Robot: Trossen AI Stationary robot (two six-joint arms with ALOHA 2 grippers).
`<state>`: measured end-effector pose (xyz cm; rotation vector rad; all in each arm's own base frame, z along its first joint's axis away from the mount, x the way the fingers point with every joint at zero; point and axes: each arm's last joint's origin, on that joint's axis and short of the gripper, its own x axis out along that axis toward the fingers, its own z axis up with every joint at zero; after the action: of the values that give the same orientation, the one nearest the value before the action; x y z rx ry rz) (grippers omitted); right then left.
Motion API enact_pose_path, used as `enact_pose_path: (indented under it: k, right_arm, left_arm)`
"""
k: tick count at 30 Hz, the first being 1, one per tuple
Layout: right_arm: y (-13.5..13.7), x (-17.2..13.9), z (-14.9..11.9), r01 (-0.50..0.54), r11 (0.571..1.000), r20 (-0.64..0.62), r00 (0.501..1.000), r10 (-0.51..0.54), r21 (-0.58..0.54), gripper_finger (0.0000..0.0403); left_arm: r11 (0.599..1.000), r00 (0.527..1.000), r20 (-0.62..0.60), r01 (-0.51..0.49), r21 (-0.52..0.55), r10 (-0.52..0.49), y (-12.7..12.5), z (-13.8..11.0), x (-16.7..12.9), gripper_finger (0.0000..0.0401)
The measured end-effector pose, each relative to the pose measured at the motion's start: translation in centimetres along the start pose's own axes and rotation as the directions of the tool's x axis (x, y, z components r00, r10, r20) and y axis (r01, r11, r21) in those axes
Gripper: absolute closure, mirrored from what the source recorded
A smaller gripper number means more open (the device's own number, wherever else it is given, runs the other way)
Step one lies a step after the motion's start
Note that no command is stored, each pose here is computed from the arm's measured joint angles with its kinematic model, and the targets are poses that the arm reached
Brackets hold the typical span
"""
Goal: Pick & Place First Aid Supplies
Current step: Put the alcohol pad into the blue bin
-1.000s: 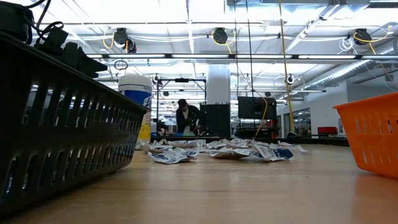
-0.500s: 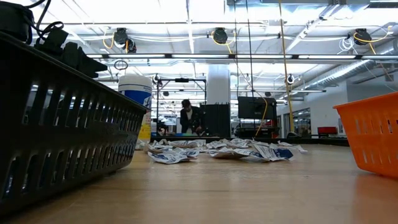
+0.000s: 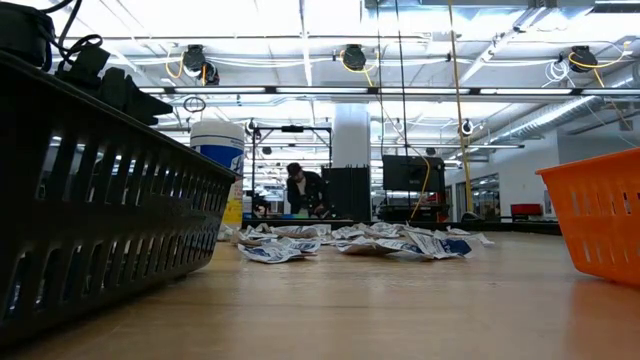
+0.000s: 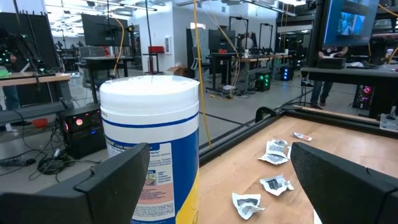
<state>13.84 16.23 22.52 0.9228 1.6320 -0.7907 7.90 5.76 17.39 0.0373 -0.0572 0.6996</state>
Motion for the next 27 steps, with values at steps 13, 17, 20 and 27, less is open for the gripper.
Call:
enact_pose_path:
  k: [13, 17, 20, 27]
  right_arm:
    - [2.4, -2.0, 6.5, -0.087, 0.984, 0.053, 0.994, 0.096, -0.153, 0.0229]
    - [3.8, -3.0, 8.6, -0.124, 0.968, 0.092, 0.985, 0.147, -0.216, 0.0229]
    - [5.0, -3.5, 10.1, -0.138, 0.958, 0.109, 0.98, 0.169, -0.25, 0.0229]
    - [8.0, -5.0, 12.9, -0.152, 0.907, 0.134, 0.966, 0.22, -0.394, 0.0229]
  left_arm:
    - [1.0, 1.0, 0.0, 0.0, 0.0, 0.0, 0.0, 0.0, 0.0, 0.0004]
    - [1.0, 1.0, 0.0, 0.0, 0.0, 0.0, 0.0, 0.0, 0.0, 0.0004]
    - [1.0, 1.0, 0.0, 0.0, 0.0, 0.0, 0.0, 0.0, 0.0, 0.0004]
    - [1.0, 1.0, 0.0, 0.0, 0.0, 0.0, 0.0, 0.0, 0.0, 0.0004]
